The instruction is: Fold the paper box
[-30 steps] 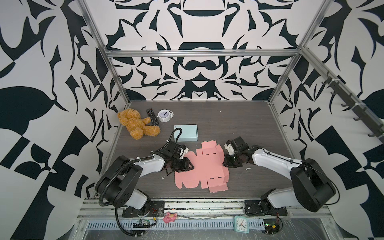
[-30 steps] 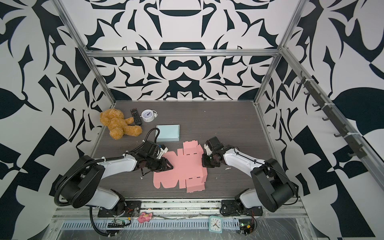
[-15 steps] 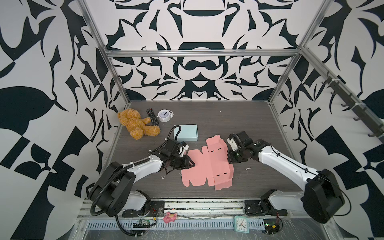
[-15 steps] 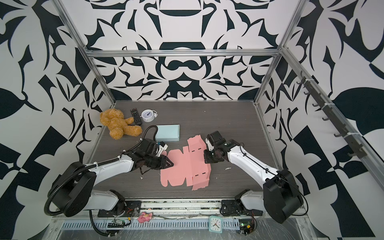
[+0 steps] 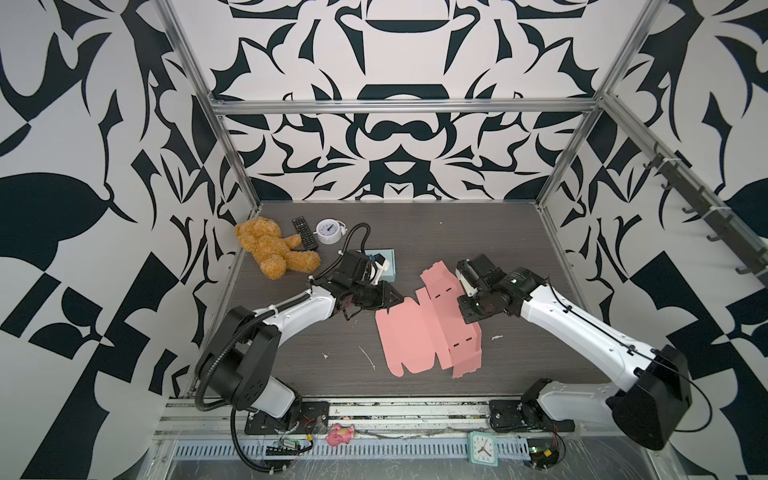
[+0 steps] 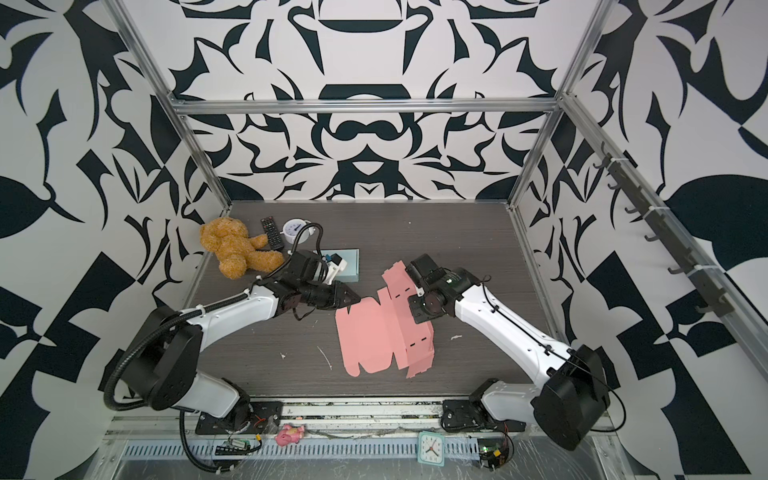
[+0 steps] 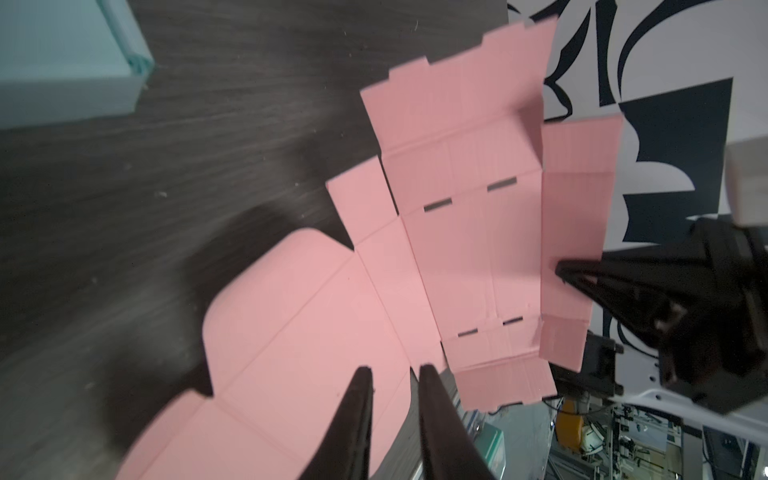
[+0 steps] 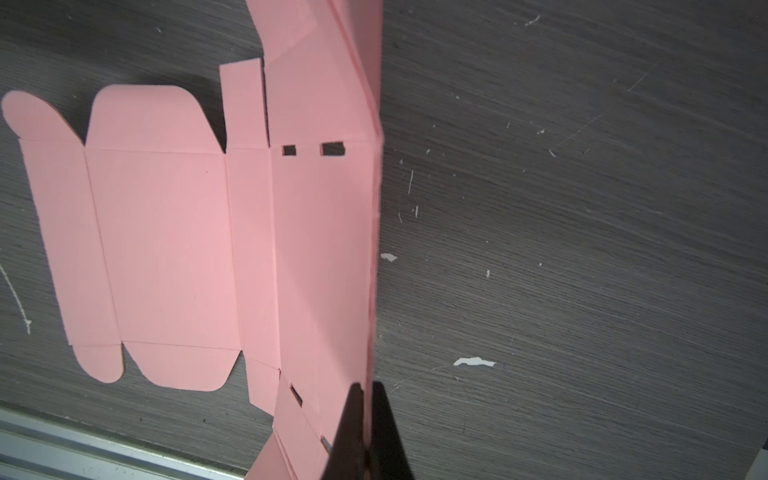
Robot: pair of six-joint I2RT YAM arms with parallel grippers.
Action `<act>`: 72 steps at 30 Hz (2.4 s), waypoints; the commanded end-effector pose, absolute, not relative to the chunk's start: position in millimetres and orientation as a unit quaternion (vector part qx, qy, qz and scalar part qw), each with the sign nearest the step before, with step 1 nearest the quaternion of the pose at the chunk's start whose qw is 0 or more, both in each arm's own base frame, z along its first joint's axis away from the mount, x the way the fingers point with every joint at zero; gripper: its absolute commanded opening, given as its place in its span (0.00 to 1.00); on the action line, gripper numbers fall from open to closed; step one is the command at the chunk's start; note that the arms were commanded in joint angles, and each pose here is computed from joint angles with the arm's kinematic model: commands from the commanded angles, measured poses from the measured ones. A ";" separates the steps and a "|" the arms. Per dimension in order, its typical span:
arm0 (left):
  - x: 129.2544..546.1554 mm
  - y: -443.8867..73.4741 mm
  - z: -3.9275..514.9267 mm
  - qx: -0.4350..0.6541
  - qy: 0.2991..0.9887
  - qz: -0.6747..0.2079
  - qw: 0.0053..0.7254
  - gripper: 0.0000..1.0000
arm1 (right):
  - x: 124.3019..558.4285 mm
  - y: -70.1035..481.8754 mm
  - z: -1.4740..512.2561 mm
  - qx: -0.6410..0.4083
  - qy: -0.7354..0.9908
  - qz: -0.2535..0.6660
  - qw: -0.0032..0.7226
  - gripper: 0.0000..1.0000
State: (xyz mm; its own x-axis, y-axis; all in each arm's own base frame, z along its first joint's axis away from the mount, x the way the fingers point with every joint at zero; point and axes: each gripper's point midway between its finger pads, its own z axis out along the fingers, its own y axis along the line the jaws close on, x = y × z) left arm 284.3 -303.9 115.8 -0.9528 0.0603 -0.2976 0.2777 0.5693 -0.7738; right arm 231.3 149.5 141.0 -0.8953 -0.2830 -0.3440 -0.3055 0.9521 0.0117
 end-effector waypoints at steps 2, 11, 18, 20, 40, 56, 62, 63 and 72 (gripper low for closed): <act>313.3 -316.1 109.6 0.092 0.871 -0.469 0.112 0.15 | 236.6 148.0 161.2 -0.156 0.966 0.018 0.205 0.00; 352.1 -322.9 90.2 0.100 0.875 -0.456 0.129 0.00 | 236.5 156.2 172.5 -0.172 0.959 0.028 0.225 0.00; 358.7 -331.1 83.9 0.111 0.871 -0.461 0.128 0.00 | 237.1 161.1 179.7 -0.178 0.954 0.038 0.240 0.00; 358.3 -334.8 86.9 0.120 0.868 -0.463 0.133 0.00 | 237.2 162.5 180.6 -0.179 0.953 0.042 0.241 0.00; 332.6 -348.7 88.5 0.146 0.862 -0.470 0.123 0.00 | 238.5 167.4 184.0 -0.186 0.948 0.050 0.255 0.00; 295.2 -338.2 106.4 0.161 0.853 -0.483 0.114 0.00 | 251.1 164.8 175.6 -0.199 0.947 0.011 0.251 0.00; 284.6 -342.3 96.0 0.162 0.856 -0.482 0.096 0.01 | 257.5 170.0 176.6 -0.211 0.943 0.009 0.258 0.00; 283.3 -343.6 96.0 0.163 0.855 -0.483 0.096 0.01 | 257.9 170.5 175.7 -0.214 0.942 0.008 0.257 0.00; 301.3 -317.0 108.8 0.130 0.864 -0.468 0.134 0.00 | 258.7 172.3 178.5 -0.265 0.929 -0.004 0.258 0.00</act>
State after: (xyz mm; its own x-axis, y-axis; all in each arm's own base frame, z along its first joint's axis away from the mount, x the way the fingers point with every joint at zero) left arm 288.3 -331.5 96.0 -0.9340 0.1515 -0.3235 0.3542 0.5101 -0.7838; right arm 249.8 167.4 159.6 -0.7789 -0.4566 -0.4299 -0.4559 0.8830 -0.1118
